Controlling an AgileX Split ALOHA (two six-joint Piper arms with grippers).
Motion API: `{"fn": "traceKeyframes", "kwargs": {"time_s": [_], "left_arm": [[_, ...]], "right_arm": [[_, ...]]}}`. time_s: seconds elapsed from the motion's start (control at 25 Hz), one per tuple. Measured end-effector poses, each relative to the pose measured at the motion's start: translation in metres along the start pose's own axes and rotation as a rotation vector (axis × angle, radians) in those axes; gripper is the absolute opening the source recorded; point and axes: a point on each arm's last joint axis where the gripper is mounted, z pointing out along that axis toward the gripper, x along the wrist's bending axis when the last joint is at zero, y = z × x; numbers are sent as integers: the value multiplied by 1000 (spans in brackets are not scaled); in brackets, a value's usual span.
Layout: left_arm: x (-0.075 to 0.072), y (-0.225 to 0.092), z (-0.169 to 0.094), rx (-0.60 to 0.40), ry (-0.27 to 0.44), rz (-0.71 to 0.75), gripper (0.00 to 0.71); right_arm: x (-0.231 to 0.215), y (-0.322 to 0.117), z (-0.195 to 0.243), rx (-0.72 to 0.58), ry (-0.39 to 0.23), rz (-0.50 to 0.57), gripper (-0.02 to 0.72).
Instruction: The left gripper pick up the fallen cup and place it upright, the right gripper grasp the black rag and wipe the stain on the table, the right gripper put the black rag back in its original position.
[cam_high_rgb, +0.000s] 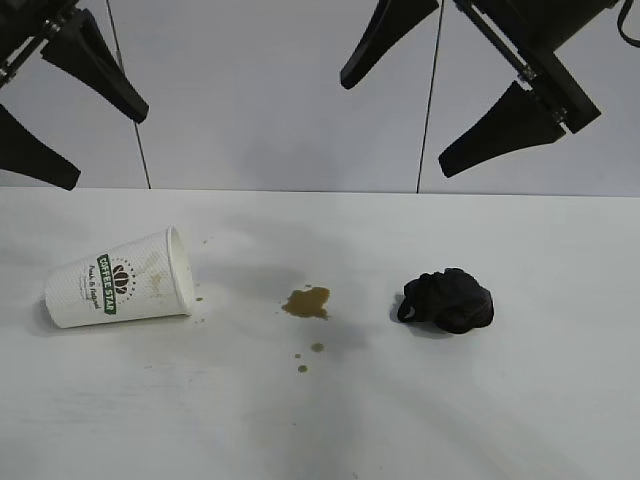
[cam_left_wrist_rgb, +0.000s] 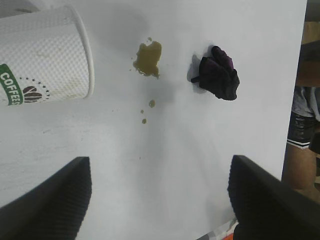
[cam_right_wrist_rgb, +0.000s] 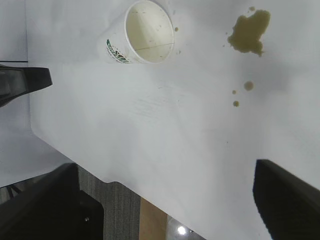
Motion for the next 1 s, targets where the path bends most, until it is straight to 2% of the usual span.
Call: {"fn": "traceKeyframes", "kwargs": {"time_s": [0.64,1.0], "left_arm": [[0,0,0,-1,0,0,549],[2,7,0,-74,19,0,549]], "right_arm": [[0,0,0,0,-1,-1,652],[-1,1,0,-6,-10,-6,652]]}}
